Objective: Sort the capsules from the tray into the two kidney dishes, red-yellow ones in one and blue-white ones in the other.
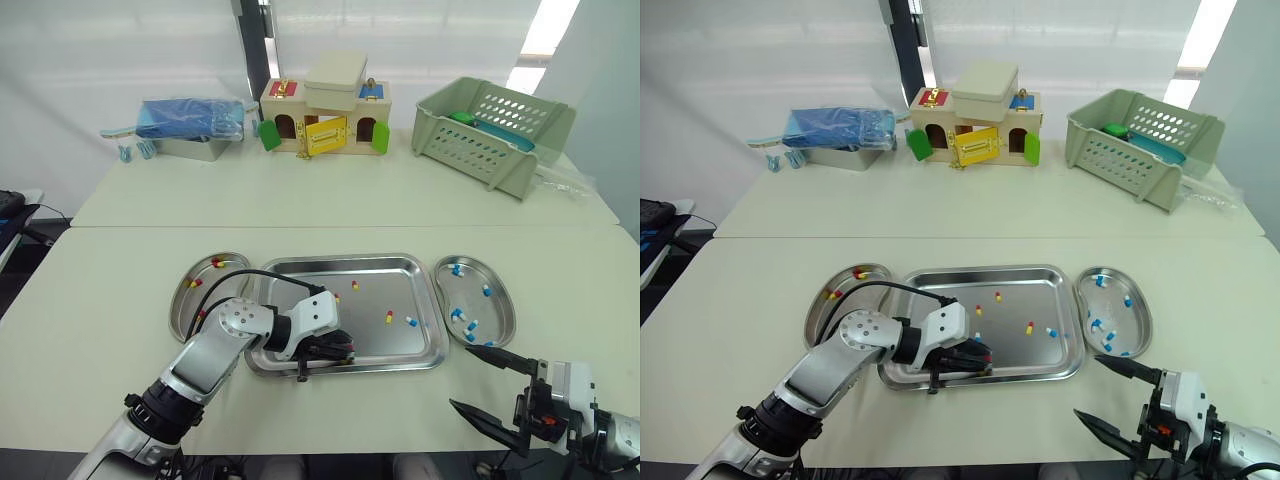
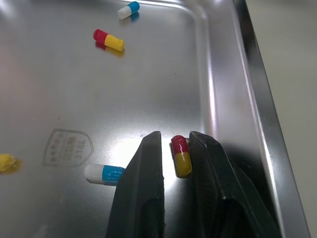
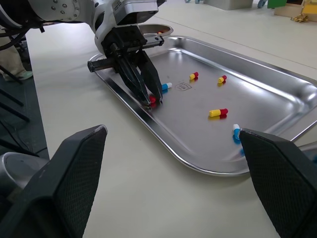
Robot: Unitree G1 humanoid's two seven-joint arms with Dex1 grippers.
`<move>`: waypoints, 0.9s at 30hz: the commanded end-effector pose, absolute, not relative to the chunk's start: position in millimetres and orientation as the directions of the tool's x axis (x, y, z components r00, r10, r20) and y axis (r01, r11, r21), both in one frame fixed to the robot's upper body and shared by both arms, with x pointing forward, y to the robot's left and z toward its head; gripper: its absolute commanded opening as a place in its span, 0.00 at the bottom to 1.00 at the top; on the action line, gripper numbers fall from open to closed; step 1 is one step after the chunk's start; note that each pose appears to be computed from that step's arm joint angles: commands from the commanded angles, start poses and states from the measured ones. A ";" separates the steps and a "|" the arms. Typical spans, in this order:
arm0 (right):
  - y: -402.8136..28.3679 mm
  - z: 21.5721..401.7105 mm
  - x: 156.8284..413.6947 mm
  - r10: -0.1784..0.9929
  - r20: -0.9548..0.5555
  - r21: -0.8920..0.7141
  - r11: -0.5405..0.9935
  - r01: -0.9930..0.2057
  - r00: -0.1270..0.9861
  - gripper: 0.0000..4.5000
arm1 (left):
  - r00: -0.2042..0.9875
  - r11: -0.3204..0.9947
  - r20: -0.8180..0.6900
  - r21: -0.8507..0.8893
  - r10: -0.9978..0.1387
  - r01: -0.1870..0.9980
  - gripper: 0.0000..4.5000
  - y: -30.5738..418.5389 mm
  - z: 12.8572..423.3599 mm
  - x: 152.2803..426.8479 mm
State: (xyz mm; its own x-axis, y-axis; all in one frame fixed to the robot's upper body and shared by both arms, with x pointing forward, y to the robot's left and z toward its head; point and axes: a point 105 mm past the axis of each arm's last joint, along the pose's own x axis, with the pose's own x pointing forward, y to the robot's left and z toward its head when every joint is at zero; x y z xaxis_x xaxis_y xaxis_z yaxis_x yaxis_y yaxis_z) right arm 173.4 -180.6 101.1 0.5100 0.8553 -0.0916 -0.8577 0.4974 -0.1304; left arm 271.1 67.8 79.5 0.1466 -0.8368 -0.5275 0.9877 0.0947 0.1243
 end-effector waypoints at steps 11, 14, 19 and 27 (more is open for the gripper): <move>-174.8 111.0 173.8 0.861 -0.067 -0.155 0.491 -0.857 0.505 1.00 | 0.144 0.063 -0.575 0.158 -0.805 0.985 0.20 71.3 75.9 270.4; -174.5 111.2 174.0 0.861 -0.067 -0.155 0.490 -0.858 0.504 1.00 | 0.140 0.061 -0.581 0.154 -0.802 0.986 0.03 72.1 74.7 269.6; -174.4 111.2 175.2 0.861 -0.067 -0.155 0.491 -0.857 0.505 1.00 | 0.147 0.067 -0.577 0.158 -0.804 0.985 0.01 71.6 74.3 271.0; -173.9 111.5 175.9 0.862 -0.064 -0.156 0.488 -0.859 0.502 1.00 | 0.119 0.051 -0.534 0.140 -0.837 0.989 0.01 67.2 83.0 266.4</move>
